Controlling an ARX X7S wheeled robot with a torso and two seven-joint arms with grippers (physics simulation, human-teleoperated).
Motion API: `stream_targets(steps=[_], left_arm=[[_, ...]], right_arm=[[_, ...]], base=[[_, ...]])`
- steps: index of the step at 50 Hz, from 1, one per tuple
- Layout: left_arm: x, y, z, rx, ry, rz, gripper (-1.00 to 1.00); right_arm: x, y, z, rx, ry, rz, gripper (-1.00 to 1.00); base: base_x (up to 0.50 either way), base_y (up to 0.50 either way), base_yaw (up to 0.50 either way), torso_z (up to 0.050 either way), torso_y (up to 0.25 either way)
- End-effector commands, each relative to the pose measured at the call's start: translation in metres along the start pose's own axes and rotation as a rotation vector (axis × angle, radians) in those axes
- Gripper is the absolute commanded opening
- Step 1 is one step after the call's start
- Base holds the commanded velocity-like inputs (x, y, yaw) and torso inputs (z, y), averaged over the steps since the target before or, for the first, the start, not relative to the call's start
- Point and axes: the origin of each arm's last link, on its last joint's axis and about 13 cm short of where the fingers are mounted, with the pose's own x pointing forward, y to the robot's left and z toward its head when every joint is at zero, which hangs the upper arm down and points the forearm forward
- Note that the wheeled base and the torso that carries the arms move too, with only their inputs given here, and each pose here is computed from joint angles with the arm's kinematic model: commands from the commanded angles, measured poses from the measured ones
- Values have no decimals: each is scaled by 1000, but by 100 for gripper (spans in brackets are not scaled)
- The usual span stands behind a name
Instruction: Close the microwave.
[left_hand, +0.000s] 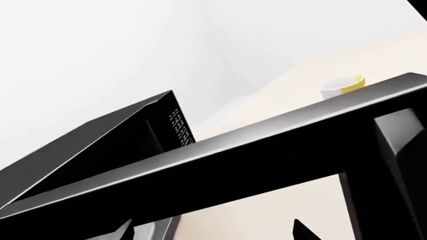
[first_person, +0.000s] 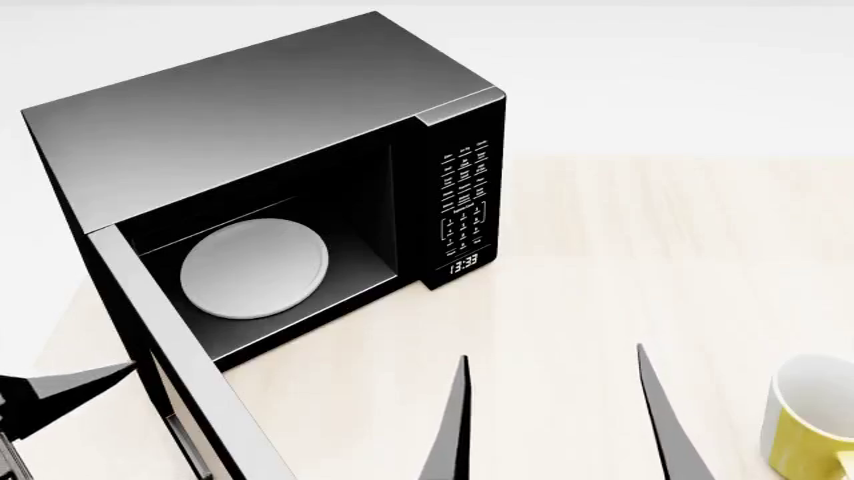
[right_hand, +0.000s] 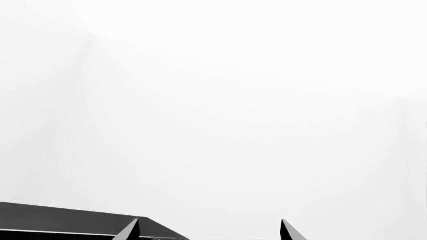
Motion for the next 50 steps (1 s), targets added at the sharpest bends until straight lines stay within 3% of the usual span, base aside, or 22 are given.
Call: stream_targets(steps=[1,25,50], left_arm=[[13,-5,-8,-21,-21,-2,100],[31,-17,-26,-62,-48,-7,100],[54,-14,-28,-42,-100,88,100]], right_arm=[[0,-1,-1,2,6,-8,100],[0,-1,-2,4,15,-13,100],[-1,-1,-6,3,20,-11,100]], base=[[0,0,0,0,0],[0,0,0,0,0],[0,0,0,0,0]])
